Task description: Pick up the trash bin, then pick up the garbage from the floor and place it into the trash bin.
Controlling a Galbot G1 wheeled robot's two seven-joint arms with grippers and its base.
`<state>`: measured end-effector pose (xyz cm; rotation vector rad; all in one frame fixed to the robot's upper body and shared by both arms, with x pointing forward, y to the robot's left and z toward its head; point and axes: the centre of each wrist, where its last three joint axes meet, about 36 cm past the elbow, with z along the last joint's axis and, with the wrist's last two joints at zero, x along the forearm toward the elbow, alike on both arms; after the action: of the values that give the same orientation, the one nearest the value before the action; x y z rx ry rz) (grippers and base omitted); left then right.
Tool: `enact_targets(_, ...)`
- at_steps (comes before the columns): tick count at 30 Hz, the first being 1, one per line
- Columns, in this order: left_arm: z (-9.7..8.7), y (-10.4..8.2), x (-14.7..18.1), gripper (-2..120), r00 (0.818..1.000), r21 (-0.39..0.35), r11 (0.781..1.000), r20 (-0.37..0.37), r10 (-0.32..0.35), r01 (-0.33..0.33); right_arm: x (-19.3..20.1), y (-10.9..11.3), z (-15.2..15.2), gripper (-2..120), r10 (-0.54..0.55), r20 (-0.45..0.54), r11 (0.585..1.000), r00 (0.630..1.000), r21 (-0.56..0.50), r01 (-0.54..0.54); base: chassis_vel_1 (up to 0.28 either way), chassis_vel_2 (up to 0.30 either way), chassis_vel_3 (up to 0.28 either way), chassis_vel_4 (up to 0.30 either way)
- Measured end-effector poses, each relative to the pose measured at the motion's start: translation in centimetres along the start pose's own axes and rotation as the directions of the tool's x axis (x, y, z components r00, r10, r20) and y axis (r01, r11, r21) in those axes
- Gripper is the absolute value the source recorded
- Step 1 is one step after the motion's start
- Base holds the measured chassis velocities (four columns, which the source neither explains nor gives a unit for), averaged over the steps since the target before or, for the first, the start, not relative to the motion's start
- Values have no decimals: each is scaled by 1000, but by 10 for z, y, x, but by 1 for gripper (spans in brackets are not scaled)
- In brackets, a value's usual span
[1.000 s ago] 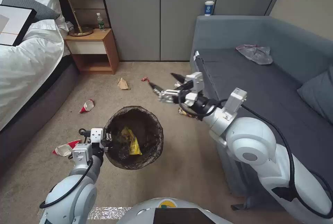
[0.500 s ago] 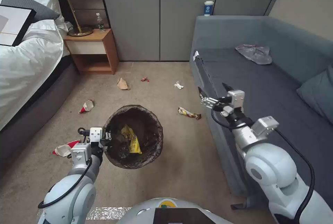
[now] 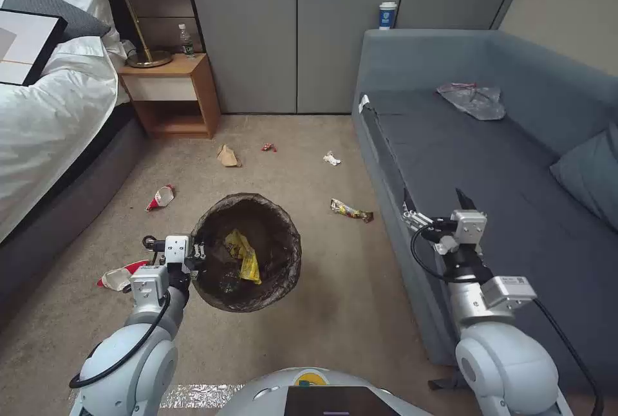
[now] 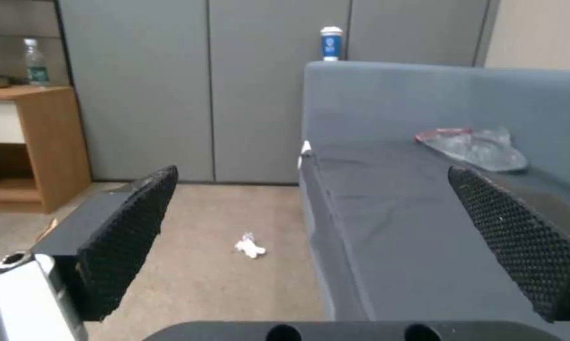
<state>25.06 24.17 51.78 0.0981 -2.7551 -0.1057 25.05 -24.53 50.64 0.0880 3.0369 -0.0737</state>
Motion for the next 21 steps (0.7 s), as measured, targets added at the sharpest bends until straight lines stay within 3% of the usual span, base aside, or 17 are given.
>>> enact_targets(21,2,-2,-1,2,1000,15,1000,-5,0,0,5,6,9,100,19,-30,1000,999,-15,-19,-12,12,16,-15)
